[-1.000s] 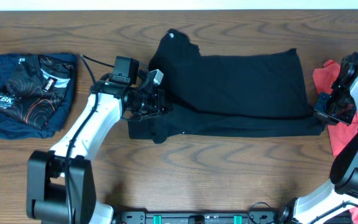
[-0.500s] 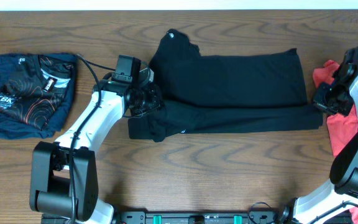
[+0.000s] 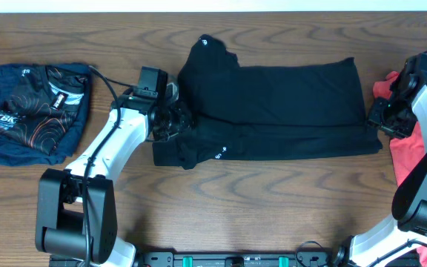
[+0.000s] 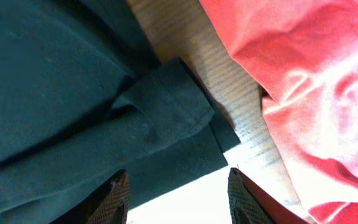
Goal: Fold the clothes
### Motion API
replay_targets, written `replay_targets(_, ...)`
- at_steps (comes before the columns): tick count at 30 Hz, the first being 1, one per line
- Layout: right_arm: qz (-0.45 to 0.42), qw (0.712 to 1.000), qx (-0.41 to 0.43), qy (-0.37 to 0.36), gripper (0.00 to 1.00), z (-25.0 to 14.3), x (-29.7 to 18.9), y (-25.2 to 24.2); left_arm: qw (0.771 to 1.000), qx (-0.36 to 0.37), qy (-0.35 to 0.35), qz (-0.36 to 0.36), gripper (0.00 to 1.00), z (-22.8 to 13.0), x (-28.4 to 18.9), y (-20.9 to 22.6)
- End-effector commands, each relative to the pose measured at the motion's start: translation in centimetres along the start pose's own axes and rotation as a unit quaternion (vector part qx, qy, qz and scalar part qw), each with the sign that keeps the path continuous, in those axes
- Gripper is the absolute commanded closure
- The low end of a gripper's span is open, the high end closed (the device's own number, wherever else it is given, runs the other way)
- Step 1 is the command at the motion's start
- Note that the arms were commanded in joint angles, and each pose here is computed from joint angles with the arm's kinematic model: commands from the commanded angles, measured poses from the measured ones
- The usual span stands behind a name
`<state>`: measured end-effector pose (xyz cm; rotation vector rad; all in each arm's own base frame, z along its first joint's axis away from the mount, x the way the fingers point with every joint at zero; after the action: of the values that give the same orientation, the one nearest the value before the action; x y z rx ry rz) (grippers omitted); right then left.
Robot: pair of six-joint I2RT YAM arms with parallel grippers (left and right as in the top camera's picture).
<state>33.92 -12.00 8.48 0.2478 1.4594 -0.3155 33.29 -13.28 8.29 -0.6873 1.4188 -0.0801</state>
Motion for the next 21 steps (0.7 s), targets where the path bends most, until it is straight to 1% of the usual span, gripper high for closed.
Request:
replay_targets(1,-0.026,1.0,-0.011,0.009,0.51,-0.8,0.7,-0.6,0.999,0.0,0.028,0.044,0.51,-1.3,0.2,1.9)
replay_targets(5,-0.021,1.0,-0.011,0.001,0.5,-1.2,2.7,-0.4,0.99,-0.009,0.013,0.141,0.45,-1.6,-0.1,5.5)
replay_targets(9,-0.016,1.0,-0.01,-0.012,0.51,-1.7,4.7,-0.2,0.983,-0.007,-0.008,0.183,0.45,-1.4,0.3,7.6)
replay_targets(11,-0.016,1.0,-0.011,-0.016,0.53,-2.0,5.5,-0.2,0.982,-0.004,-0.02,0.187,0.45,-1.1,0.6,8.0)
replay_targets(13,-0.015,1.0,-0.01,-0.02,0.54,-2.7,6.7,-0.1,0.984,0.001,-0.036,0.176,0.44,-0.8,1.4,8.2)
replay_targets(16,-0.016,1.0,-0.01,-0.022,0.55,-3.4,7.7,-0.2,0.984,0.002,-0.04,0.173,0.42,-1.0,2.1,8.7)
replay_targets(17,-0.016,1.0,-0.011,-0.02,0.56,-3.6,7.9,-0.2,0.984,0.002,-0.04,0.174,0.42,-1.1,2.2,8.9)
replay_targets(18,-0.016,1.0,-0.01,-0.018,0.62,-3.9,8.1,-0.2,0.984,0.002,-0.039,0.175,0.42,-1.2,2.4,9.1)
replay_targets(20,-0.02,1.0,-0.01,-0.013,0.82,-4.2,8.3,-0.3,0.982,0.0,-0.04,0.183,0.43,-1.4,2.5,9.7)
replay_targets(21,-0.025,1.0,-0.01,-0.009,0.89,-4.4,8.3,-0.5,0.98,0.0,-0.043,0.194,0.46,-1.4,2.4,10.1)
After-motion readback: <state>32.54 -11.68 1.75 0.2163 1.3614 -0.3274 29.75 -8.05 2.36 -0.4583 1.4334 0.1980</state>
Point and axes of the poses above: each gripper's point midway between its finger pads, its own x axis out along the fingers, its own y axis along the line the jaws close on, z = x × y, the point moved 2 cm from there along -x, back along the fingers, and after that the axes turned 8 degrees about -x, right-handed, at the moved point
